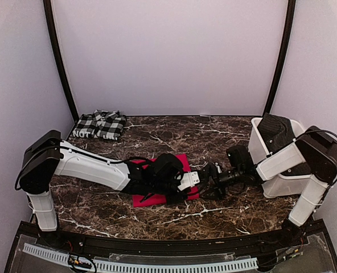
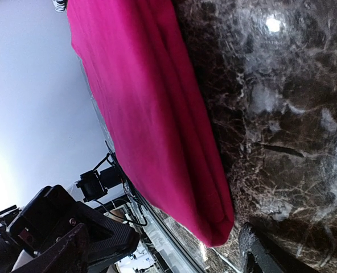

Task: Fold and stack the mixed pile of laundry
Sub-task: Pass from the left arm to the right

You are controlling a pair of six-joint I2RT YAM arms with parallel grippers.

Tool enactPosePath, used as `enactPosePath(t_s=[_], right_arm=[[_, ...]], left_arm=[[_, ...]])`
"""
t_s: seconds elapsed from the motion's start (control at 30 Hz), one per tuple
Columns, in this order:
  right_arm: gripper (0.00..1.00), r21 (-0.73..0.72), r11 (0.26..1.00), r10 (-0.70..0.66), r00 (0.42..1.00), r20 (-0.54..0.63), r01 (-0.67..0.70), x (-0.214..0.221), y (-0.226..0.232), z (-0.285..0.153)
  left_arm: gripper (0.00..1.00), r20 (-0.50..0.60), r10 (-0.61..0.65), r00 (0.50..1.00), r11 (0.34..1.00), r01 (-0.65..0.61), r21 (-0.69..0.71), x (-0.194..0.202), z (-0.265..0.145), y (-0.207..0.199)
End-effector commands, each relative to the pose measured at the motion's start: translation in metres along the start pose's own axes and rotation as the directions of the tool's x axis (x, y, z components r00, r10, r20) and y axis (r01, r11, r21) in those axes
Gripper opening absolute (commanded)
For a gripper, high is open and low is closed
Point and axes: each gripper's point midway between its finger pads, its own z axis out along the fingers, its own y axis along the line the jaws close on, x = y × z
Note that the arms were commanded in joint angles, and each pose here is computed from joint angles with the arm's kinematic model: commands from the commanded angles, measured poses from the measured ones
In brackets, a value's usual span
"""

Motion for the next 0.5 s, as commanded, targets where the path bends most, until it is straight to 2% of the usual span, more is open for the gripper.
enactPosePath(t_s=[0.0,0.1,0.23,0.4,0.47], right_arm=[[0.86,-0.065,0.998,-0.015,1.0,-0.021,0.013,-0.002,0.023,0.011],[0.86,-0.06,0.998,-0.005,1.0,-0.022,0.004,-0.002,0.025,0.012],[0.85,-0.029,1.0,0.003,1.0,0.007,-0.003,-0.003,0.02,0.006],[0.85,-0.021,1.0,0.016,1.0,0.017,-0.015,-0.004,0.012,0.002],[0.85,-0.027,0.999,0.018,1.0,0.008,-0.018,-0.003,0.012,0.003]], left_arm=[[0.0,0.063,-0.002,0.998,1.0,0.002,0.003,-0.017,-0.016,0.002],[0.0,0.043,0.008,0.999,1.0,-0.009,0.017,-0.013,-0.016,-0.001],[0.15,0.005,0.039,0.999,0.999,-0.039,0.033,-0.011,-0.009,-0.009],[0.27,-0.069,0.042,0.997,0.999,-0.04,0.031,0.006,0.014,-0.01],[0.29,-0.095,0.044,0.995,0.999,-0.041,0.033,0.012,0.024,-0.011]])
